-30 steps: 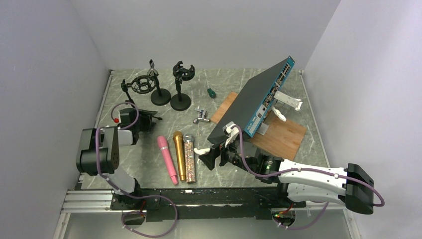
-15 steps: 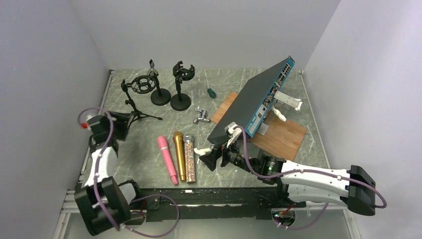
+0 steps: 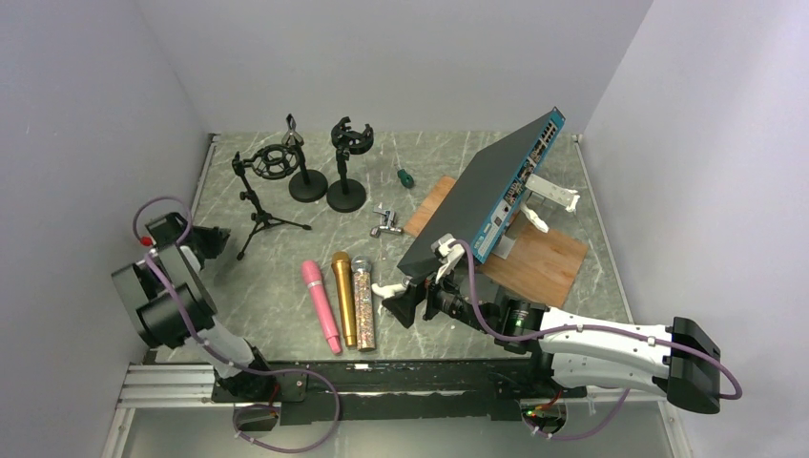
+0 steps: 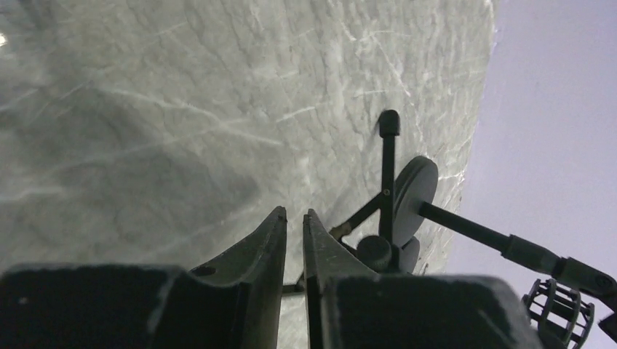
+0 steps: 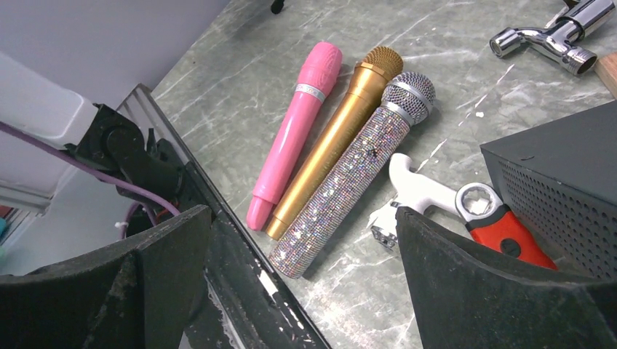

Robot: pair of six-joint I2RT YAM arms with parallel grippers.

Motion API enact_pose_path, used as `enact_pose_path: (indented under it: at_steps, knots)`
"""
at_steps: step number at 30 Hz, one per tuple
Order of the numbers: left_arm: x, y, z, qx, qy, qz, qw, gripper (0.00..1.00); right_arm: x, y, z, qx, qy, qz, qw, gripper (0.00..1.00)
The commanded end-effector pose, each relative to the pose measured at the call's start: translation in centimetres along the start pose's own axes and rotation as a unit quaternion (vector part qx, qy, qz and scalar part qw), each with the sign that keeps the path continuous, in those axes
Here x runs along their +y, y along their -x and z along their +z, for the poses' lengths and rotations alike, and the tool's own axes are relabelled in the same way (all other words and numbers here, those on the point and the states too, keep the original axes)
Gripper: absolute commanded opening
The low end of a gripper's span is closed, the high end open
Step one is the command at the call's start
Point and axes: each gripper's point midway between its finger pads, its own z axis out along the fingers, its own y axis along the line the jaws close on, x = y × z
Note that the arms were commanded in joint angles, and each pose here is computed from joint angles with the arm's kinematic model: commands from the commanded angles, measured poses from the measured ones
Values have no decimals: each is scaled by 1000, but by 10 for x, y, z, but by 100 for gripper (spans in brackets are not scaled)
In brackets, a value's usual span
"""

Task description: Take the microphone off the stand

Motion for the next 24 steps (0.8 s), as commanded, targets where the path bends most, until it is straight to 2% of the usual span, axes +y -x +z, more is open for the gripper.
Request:
enact_pose_path:
  at_steps: [1,7,9,10,13,16,20,24]
  knots:
    - [-10,-7,20,44,-40,7,998,19,-14,9,2,-21,-39,14,999,100]
    - [13,-55,27,122,8,-23,992,17,-11,9,3,-18,-31,21,999,99]
    - [29,-69,18,135,55,-46,988,0,-9,10,1,-20,-28,26,999,99]
    - [37,-74,12,132,72,-57,987,0,-9,12,-1,-23,-26,29,999,99]
    - [39,-78,-5,105,59,-77,990,0,-6,18,-9,-35,-19,39,998,99]
    - [30,-83,-18,96,48,-49,993,0,-7,20,-14,-43,-15,43,998,99]
    - [26,-99,-26,115,24,-44,992,0,-11,20,-18,-43,-25,41,998,99]
    - [25,-132,-33,153,2,-28,988,0,-12,19,-19,-46,-25,45,998,99]
